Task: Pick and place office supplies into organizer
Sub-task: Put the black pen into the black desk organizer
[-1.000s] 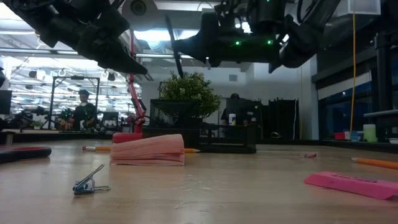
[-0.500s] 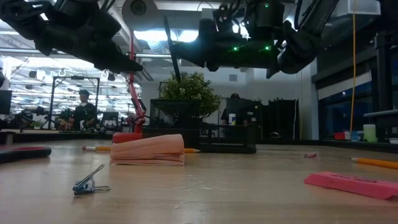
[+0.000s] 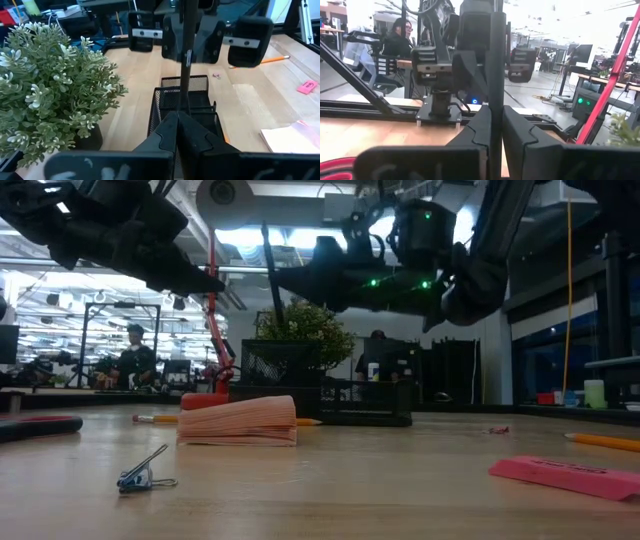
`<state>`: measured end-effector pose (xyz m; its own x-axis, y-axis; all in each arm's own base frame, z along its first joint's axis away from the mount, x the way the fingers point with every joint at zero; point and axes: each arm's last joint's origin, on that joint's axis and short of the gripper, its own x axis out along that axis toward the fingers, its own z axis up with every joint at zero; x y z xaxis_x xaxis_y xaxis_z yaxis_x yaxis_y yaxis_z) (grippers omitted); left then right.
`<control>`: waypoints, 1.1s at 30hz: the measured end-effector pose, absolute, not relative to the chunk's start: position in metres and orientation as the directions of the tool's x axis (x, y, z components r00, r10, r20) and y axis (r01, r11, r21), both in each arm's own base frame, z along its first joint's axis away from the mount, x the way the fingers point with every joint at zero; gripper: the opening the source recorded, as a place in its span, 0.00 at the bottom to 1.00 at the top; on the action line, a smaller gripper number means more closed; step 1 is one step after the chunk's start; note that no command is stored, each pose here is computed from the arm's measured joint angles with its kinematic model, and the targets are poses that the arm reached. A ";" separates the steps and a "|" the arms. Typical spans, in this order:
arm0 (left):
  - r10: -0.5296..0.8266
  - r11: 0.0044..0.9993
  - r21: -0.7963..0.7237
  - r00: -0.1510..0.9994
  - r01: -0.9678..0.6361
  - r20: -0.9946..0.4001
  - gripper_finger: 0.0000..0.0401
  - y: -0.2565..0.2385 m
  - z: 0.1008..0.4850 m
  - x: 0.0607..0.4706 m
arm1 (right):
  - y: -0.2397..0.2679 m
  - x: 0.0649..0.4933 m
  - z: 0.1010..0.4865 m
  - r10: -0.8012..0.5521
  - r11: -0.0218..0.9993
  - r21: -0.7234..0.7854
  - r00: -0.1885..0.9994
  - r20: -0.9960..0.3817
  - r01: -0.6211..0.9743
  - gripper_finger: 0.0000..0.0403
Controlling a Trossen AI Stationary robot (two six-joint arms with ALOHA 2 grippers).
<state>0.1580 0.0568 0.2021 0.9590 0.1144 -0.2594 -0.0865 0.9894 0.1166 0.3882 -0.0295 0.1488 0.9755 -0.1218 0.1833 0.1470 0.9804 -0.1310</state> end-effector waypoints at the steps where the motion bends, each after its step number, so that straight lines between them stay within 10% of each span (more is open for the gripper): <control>1: 0.114 0.989 0.117 0.959 -0.086 -0.259 0.00 0.057 0.202 0.158 | -0.029 0.388 0.146 -0.122 0.981 -0.128 0.975 0.187 0.147 0.07; 33: 0.115 0.989 0.120 0.959 -0.087 -0.260 0.01 0.057 0.202 0.158 | -0.044 0.389 0.116 -0.190 0.971 -0.120 0.972 0.140 0.208 0.14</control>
